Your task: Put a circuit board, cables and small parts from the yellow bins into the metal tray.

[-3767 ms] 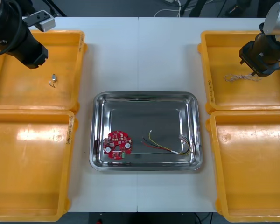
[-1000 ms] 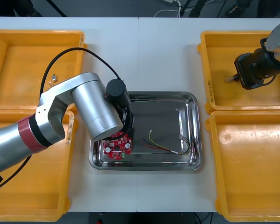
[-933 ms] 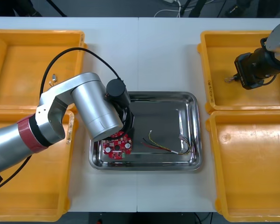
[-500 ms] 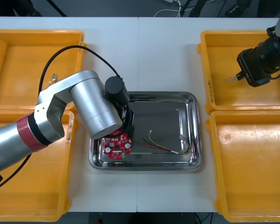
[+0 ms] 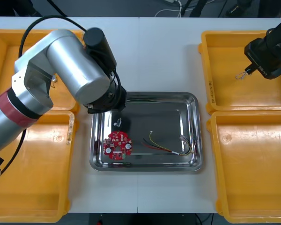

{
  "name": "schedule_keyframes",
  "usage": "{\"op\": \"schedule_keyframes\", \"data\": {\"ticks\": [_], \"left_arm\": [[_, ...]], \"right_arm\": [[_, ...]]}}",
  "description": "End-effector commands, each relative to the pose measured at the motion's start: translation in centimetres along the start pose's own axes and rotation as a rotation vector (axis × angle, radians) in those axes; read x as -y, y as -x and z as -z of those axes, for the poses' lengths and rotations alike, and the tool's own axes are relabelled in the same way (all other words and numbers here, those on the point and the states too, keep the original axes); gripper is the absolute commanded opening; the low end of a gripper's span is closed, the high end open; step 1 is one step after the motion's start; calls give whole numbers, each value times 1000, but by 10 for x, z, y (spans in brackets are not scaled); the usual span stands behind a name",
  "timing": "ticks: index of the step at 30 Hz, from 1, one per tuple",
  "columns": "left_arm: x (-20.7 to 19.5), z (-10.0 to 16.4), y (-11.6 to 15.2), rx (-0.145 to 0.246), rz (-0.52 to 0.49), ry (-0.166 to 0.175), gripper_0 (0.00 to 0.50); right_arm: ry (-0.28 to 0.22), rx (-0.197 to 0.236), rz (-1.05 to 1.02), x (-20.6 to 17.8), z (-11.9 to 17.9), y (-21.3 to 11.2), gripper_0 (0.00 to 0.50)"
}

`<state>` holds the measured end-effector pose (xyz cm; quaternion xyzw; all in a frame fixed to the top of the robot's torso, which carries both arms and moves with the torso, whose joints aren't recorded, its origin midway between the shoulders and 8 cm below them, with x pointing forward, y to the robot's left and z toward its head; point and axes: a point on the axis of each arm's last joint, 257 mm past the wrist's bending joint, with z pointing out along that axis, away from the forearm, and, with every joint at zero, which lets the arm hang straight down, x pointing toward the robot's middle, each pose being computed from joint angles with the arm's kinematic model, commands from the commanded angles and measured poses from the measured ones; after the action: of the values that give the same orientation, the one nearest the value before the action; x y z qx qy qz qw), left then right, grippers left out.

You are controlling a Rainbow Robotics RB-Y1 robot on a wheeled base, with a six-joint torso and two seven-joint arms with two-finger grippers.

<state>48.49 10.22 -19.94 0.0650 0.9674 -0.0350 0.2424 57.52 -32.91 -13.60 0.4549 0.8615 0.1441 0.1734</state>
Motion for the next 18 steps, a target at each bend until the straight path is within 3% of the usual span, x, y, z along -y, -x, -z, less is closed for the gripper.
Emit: {"op": "schedule_keyframes", "data": {"ticks": [1, 8, 10, 18], "left_arm": [[-20, 38, 39, 60, -102, 2, 500], [-57, 63, 48, 39, -133, 22, 500], [-69, 68, 51, 36, -134, 32, 500], [-109, 79, 70, 37, -95, 40, 500]], "right_arm": [[-6, 73, 105, 7, 39, 25, 0], [-25, 72, 226, 11, 65, 20, 0], [-9, 78, 272, 5, 70, 16, 0], [7, 139, 566, -22, 85, -2, 0]]}}
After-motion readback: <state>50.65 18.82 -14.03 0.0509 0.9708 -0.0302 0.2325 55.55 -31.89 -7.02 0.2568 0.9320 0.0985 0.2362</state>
